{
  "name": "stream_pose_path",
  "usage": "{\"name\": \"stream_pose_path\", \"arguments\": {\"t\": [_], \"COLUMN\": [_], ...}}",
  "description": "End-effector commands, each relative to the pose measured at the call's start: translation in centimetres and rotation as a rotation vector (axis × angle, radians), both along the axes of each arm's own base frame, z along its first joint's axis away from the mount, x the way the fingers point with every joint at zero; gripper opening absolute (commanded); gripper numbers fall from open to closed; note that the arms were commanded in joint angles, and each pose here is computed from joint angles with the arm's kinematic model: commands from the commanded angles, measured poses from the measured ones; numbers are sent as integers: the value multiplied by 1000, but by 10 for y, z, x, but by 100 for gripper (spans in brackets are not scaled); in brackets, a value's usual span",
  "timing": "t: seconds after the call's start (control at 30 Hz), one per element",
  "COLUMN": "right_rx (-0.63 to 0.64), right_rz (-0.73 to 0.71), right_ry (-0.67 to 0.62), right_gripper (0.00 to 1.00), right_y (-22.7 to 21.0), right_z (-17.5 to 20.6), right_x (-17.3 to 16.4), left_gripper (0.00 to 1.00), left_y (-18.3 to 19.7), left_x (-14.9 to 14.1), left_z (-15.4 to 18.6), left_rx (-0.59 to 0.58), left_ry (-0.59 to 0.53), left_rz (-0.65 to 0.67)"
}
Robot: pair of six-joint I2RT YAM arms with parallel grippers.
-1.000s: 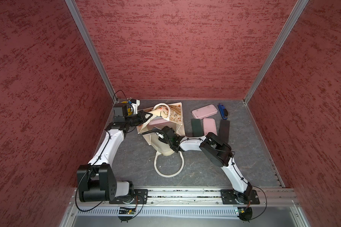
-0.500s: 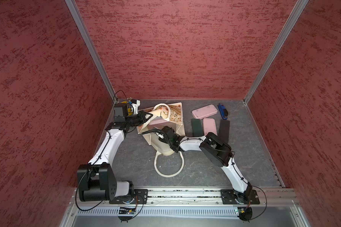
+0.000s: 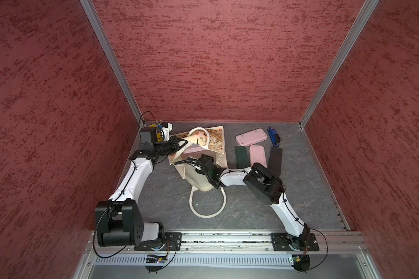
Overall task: Take out the pencil case from the canvas bag
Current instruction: Pick up the pencil case from the canvas bag.
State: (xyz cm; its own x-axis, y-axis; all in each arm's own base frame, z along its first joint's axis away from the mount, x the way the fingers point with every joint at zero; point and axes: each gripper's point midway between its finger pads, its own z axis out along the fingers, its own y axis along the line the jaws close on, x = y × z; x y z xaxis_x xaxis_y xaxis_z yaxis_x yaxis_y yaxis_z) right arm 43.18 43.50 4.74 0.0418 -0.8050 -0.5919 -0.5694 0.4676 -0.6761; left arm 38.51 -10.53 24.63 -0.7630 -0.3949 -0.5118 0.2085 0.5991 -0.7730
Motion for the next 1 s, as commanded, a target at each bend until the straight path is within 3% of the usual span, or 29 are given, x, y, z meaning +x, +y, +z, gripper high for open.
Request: {"name": "stream_pose_path", "arguments": {"t": [0.0,0.17,0.33,0.6,0.97], "right_rx": [-59,-83,-80,-124,-111], "right_rz": [-9,-8,10,50,88], "right_ry": [-50,-87,-94,-66,-45], "right_gripper": [66,64,56,51,37], "right_y": [-4,-3,0,3,6], "right_z": [-8,-4,-1,-17,-8], "right_x": [8,12,12,8,0], "left_gripper": [3,3,3,3,3], "left_y": [2,1,0,-2,-3], "left_x": [0,-1,-1,-1,-1], "left_z": [-14,-13,-13,-13,-16], "left_rx": [-1,2,1,3,-3], "left_ry": [54,50,51,49,59], "left_rz": [14,11,9,5,1]}}
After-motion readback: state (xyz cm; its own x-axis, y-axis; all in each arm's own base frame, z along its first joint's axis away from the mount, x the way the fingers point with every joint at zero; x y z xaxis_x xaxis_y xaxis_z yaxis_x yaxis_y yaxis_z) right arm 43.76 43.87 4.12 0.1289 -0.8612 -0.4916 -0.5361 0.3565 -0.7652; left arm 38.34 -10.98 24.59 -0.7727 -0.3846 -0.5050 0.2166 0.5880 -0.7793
